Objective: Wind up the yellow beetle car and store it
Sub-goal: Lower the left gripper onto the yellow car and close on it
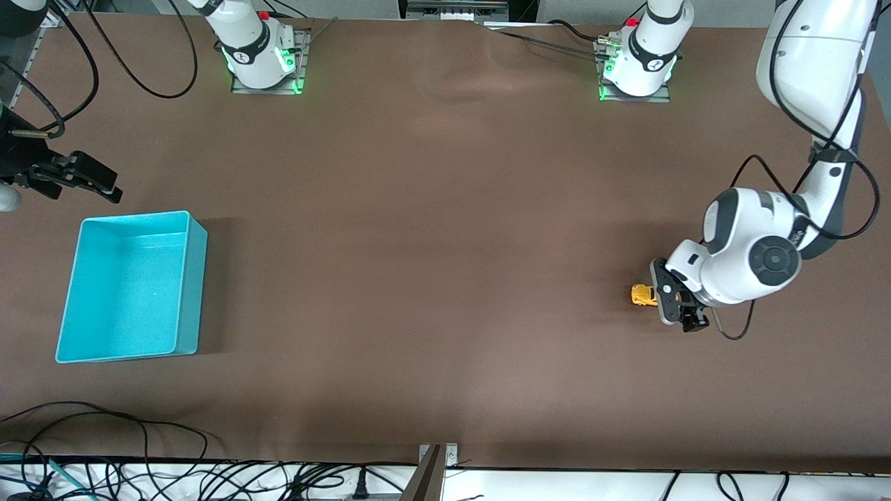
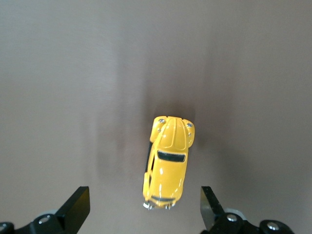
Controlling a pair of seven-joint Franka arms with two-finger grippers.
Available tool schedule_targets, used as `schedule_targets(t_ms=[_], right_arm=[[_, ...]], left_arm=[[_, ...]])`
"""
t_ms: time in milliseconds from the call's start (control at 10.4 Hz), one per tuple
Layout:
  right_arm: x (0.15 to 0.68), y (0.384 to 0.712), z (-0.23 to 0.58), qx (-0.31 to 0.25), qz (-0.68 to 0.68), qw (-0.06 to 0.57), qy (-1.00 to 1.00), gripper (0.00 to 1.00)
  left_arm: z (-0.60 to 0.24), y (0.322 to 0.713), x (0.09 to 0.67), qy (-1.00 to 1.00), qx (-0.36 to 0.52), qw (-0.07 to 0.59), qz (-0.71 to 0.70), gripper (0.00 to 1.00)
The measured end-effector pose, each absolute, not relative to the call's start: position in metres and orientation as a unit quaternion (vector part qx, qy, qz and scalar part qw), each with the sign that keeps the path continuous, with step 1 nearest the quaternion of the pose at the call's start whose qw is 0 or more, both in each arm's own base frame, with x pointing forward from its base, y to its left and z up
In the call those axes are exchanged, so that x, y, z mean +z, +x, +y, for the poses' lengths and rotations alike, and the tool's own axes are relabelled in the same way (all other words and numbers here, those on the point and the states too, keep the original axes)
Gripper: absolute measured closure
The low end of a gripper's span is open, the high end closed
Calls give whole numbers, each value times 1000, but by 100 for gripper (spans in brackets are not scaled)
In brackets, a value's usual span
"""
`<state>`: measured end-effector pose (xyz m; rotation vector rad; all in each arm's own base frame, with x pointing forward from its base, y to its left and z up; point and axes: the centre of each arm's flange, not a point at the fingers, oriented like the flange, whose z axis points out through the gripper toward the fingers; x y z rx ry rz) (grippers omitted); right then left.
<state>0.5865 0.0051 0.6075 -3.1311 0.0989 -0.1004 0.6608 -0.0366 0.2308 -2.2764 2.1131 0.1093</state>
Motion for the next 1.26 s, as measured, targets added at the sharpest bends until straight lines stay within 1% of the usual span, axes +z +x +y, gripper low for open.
schedule_targets(t_ms=[193,579,676,772,1062,1255], right_arm=[[608,587,5,-32,32,4,-999,0],[608,587,4,-32,33,4,-999,0],[608,587,3,-32,33,4,-999,0],[608,587,3,-32,34,4,-999,0],[608,587,2,-32,34,4,-999,0],[608,587,2,-33,34,4,-999,0]], left_arm=[[-39,644,201,-725,32,15,688,0],[-33,639,191,-724,35,10,689,1],[-33,639,188,-723,37,9,689,9],[-33,638,184,-723,39,6,689,12],[-34,636,178,-723,42,3,690,55],[-34,636,178,-722,42,3,690,55]])
